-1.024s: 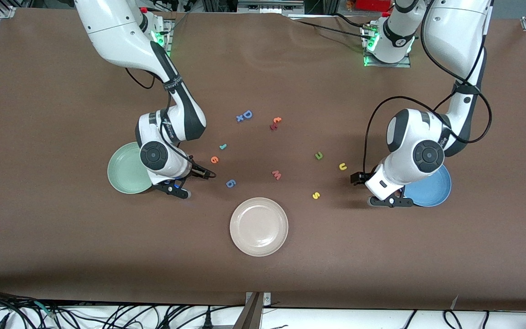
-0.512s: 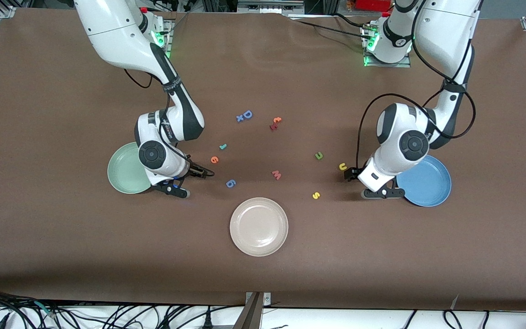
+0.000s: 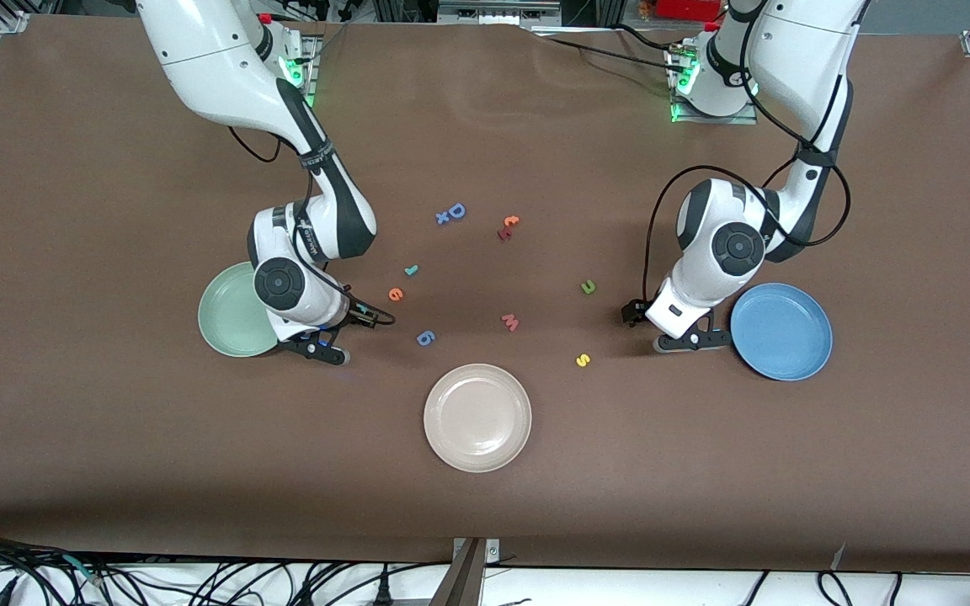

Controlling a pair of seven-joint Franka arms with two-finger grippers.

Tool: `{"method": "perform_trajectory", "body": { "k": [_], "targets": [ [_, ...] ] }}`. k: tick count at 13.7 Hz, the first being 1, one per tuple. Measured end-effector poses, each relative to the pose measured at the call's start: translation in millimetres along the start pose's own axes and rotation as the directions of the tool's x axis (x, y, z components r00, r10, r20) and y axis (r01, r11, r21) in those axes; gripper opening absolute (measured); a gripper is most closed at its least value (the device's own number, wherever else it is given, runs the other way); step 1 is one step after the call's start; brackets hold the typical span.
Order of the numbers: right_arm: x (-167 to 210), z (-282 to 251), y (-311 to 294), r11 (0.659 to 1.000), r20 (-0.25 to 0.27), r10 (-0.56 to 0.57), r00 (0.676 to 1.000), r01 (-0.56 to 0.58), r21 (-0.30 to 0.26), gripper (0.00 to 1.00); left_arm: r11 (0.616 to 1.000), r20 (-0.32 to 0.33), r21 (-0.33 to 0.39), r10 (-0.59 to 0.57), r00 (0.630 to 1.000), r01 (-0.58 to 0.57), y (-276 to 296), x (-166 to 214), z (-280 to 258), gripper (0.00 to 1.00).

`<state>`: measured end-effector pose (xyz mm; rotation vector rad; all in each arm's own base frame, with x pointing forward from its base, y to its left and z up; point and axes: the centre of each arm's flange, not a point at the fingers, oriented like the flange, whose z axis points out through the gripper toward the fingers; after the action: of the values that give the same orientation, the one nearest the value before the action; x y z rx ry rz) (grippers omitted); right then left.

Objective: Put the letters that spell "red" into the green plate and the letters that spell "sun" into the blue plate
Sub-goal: 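Grip the teal b with the right gripper while the left gripper grips u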

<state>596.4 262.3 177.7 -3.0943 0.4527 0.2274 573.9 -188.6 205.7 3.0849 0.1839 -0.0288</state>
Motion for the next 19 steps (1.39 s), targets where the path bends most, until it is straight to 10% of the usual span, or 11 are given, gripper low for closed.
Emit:
{"method": "perform_trajectory", "body": {
  "k": [10,15,19],
  "targets": [
    [5,-30,13,1.0,0.014,0.016,1.0,-0.016,-0.009,0.09,0.999,-0.008,0.009,-0.042,0.999,0.042,8,-30,25,1.0],
    [1,-25,9,1.0,0.02,0.01,1.0,-0.01,-0.014,0.59,0.999,0.002,0.013,-0.042,0.999,0.042,7,-36,28,1.0],
    [-3,-21,7,1.0,0.028,0.006,1.0,-0.006,-0.018,0.63,0.999,0.002,0.01,-0.049,0.999,0.049,9,-38,28,1.0]
  ]
}}
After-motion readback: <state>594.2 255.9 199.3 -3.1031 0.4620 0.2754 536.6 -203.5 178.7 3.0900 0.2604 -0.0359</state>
